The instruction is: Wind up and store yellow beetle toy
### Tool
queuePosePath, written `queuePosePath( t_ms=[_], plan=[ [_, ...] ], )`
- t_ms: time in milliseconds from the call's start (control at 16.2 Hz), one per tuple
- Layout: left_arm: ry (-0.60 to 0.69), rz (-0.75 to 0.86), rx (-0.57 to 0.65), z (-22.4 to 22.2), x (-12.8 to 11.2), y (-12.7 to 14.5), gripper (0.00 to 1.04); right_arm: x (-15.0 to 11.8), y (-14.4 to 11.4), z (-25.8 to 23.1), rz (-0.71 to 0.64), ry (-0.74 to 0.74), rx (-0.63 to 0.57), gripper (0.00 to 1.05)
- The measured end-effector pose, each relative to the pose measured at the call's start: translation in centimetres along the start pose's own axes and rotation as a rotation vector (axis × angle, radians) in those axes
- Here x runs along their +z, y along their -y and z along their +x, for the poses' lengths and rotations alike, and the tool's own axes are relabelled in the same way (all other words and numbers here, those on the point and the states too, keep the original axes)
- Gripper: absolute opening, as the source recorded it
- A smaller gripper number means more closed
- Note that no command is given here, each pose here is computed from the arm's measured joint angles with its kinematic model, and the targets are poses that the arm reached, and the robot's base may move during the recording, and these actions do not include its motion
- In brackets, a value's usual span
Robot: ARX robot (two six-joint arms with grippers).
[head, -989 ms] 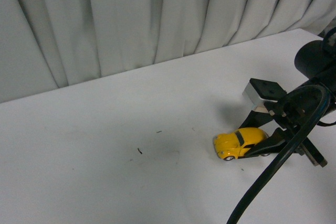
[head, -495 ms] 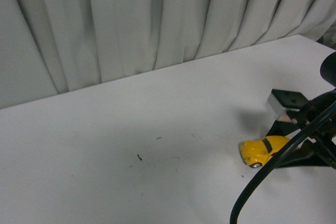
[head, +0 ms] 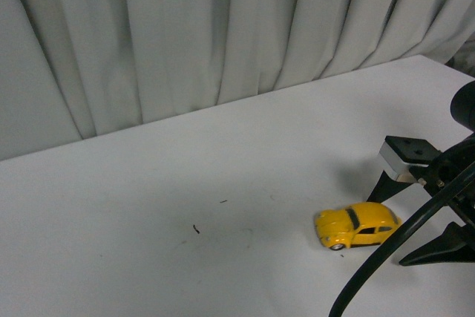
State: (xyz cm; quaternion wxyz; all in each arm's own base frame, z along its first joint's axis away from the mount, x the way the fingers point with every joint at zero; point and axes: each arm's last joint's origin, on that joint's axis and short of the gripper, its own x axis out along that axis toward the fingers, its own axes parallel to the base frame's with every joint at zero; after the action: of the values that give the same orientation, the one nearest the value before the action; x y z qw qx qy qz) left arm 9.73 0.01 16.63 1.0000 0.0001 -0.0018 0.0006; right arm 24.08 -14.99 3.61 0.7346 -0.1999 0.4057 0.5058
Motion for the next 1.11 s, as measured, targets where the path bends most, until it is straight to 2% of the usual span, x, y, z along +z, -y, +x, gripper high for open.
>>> queuePosePath(
  t_ms=[680,866,1051,1113],
  plan=[
    [0.0,0.0,0.0,0.0,0.0,0.0,0.98,0.5,0.6,-0.1,-0.028,-0.025,-0.001,0.98],
    [0.0,0.0,0.0,0.0,0.0,0.0,0.98,2.6,2.4,-0.4,-0.06,-0.07,0.031,0.98],
    [0.0,0.0,0.0,0.0,0.0,0.0,0.98,5.2,4.2,-1.6,-0.135,-0.01,-0.046,0.98],
    [0.0,0.0,0.0,0.0,0.0,0.0,0.98,7.0,4.9,-3.1,-0.199,0.029,-0.108,0.98]
  ],
)
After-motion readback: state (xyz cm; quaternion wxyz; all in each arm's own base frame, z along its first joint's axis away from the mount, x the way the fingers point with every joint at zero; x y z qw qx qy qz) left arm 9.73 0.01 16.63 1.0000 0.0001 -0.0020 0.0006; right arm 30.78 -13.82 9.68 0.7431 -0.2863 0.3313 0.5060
